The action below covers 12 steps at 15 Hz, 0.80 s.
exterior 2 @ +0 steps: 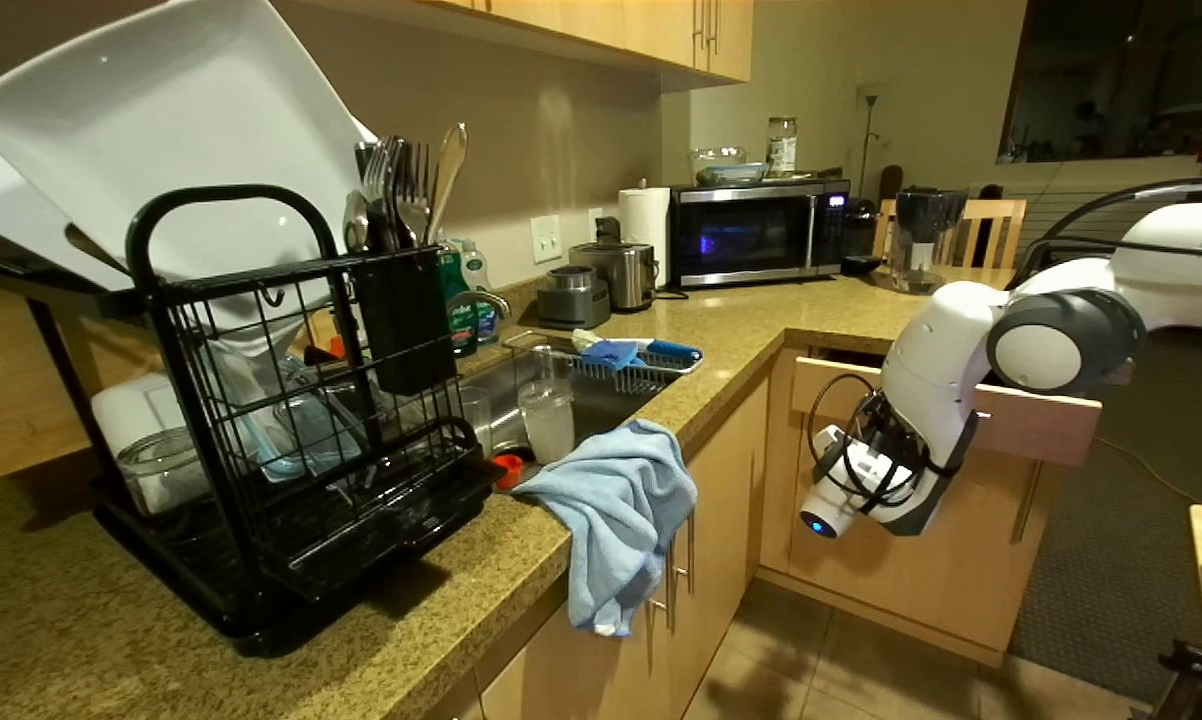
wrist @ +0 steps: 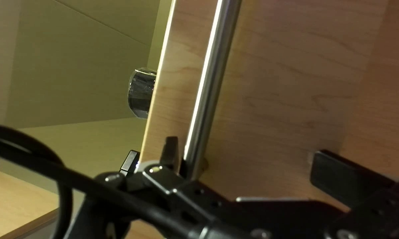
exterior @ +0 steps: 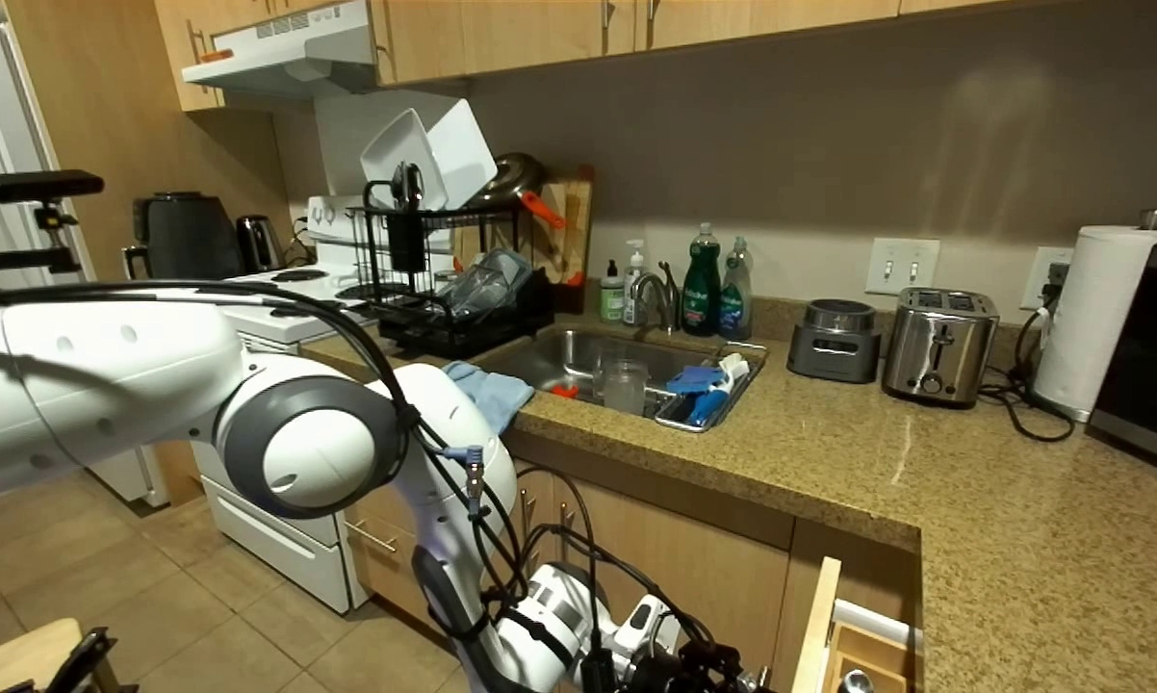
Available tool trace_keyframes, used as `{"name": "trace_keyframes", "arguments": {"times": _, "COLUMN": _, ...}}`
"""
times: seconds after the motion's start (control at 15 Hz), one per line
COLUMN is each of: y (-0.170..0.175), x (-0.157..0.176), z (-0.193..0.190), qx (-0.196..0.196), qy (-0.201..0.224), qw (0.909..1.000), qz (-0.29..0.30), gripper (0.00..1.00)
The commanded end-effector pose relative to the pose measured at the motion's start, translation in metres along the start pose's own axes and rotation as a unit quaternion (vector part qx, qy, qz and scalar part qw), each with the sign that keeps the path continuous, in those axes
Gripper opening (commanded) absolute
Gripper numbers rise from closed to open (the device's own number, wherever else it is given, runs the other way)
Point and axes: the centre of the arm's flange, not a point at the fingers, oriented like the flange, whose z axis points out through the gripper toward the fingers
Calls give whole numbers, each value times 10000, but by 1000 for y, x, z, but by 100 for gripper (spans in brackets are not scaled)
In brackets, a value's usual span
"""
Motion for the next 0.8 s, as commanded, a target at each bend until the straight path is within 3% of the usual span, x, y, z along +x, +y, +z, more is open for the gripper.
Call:
{"name": "trace_keyframes", "arguments": {"times": 0.0, "y": 0, "x": 0, "z": 1, "qx": 9, "qy": -3, "qw": 10000, "qz": 5, "gripper": 100}}
{"name": "trace_keyframes", "arguments": {"times": 0.13, "y": 0, "x": 1, "z": 1, "qx": 17, "qy": -6, "qw": 10000, "qz": 10, "gripper": 100}}
{"name": "trace_keyframes", "arguments": {"times": 0.2, "y": 12, "x": -3, "z": 5, "qx": -351, "qy": -231, "qw": 9990, "qz": 169, "gripper": 100}}
{"name": "trace_keyframes", "arguments": {"times": 0.47, "y": 44, "x": -16, "z": 11, "qx": -1159, "qy": -553, "qw": 9890, "qz": 733, "gripper": 100}}
{"name": "trace_keyframes", "arguments": {"times": 0.6, "y": 54, "x": -21, "z": 12, "qx": -1310, "qy": -615, "qw": 9856, "qz": 880, "gripper": 100}}
{"name": "trace_keyframes", "arguments": {"times": 0.73, "y": 58, "x": -22, "z": 11, "qx": -1200, "qy": -596, "qw": 9867, "qz": 918, "gripper": 100}}
